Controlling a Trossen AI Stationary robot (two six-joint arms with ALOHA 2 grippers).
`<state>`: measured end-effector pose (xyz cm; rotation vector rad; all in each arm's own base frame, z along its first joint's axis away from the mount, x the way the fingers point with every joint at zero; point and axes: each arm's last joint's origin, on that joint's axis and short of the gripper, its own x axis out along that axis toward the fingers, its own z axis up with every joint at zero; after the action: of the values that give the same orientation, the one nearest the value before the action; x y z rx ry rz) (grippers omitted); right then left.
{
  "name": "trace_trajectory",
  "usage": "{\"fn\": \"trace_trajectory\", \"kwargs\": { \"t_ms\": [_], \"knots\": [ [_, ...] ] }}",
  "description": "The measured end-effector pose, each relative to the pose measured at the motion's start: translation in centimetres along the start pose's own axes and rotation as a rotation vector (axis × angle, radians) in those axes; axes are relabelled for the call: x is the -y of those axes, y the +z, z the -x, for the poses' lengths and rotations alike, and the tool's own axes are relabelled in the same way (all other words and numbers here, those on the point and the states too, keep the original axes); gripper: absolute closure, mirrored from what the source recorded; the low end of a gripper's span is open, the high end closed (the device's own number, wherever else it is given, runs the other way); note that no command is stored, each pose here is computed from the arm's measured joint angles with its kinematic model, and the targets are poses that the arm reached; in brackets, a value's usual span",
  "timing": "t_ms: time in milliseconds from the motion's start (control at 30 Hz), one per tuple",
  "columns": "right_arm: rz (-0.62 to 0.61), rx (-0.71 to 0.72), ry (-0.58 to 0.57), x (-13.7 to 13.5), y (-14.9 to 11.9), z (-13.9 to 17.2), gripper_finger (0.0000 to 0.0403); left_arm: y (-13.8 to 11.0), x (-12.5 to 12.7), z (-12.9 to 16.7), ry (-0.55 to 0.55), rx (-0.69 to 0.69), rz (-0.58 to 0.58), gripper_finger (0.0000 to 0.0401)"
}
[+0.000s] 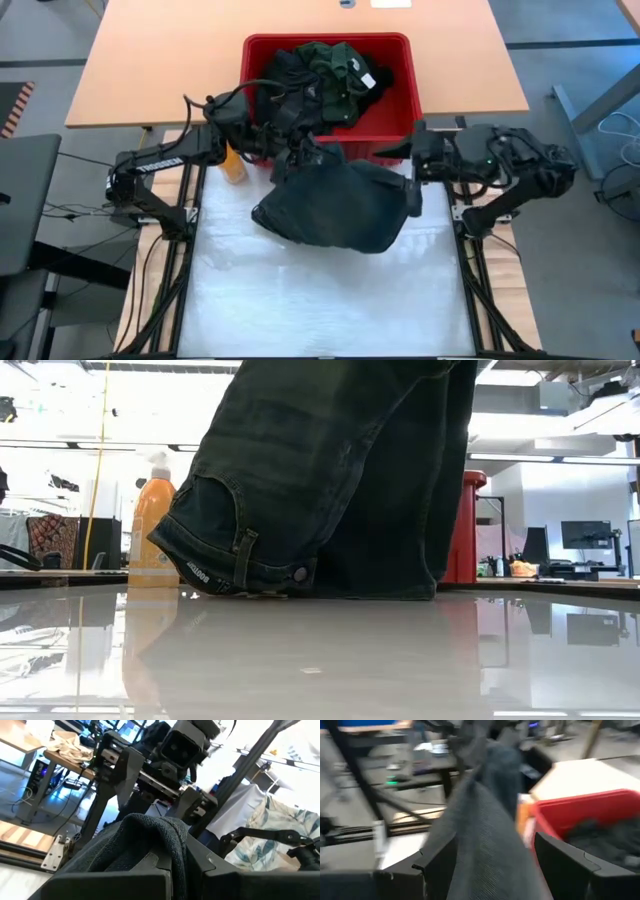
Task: Fold laundry
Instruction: Fold the blue pants
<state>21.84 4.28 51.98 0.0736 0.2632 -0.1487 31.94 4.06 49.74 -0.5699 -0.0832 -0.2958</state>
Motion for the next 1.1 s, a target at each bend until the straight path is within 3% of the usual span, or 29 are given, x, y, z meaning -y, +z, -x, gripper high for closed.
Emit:
{"fn": "trace_trajectory", "kwargs": {
  "t_ms": [433,533,600,700,733,867,1000,1100],
  "knots": [
    [-0.042,-0.128,0.052,-1.6,-1.4,-4.7,0.0122,-0.6,0.3,-0.3,-0.032,-0.038,-0.080,0.0401],
    [-0.047,-0.122,0.052,-1.7,-1.3,-4.8,0.0167,-0.6,0.4,-0.3,-0.035,-0.034,-0.083,0.0401],
    [-0.052,-0.099,0.058,-1.6,-1.1,-4.4,0.0226,-0.5,0.5,-0.3,-0.051,-0.026,-0.088,0.0401],
    [-0.038,-0.053,0.077,-1.3,-0.5,-3.5,0.0347,-0.2,1.1,-0.4,-0.089,0.010,-0.101,0.0401],
    [-0.022,-0.030,0.090,-1.2,-0.2,-2.9,0.0369,-0.1,1.4,-0.5,-0.102,0.032,-0.109,0.0401],
    [0.023,0.068,0.088,0.0,0.9,-0.2,0.0366,0.2,2.0,-0.8,-0.077,0.149,-0.097,0.0401],
    [0.150,0.121,0.079,1.4,1.5,1.5,0.0367,0.1,1.6,-1.5,0.014,0.250,-0.069,0.0401],
    [0.250,0.153,0.061,2.6,1.9,1.7,0.0367,0.5,0.9,-2.1,0.002,0.335,-0.059,0.0401]
  ]
}}
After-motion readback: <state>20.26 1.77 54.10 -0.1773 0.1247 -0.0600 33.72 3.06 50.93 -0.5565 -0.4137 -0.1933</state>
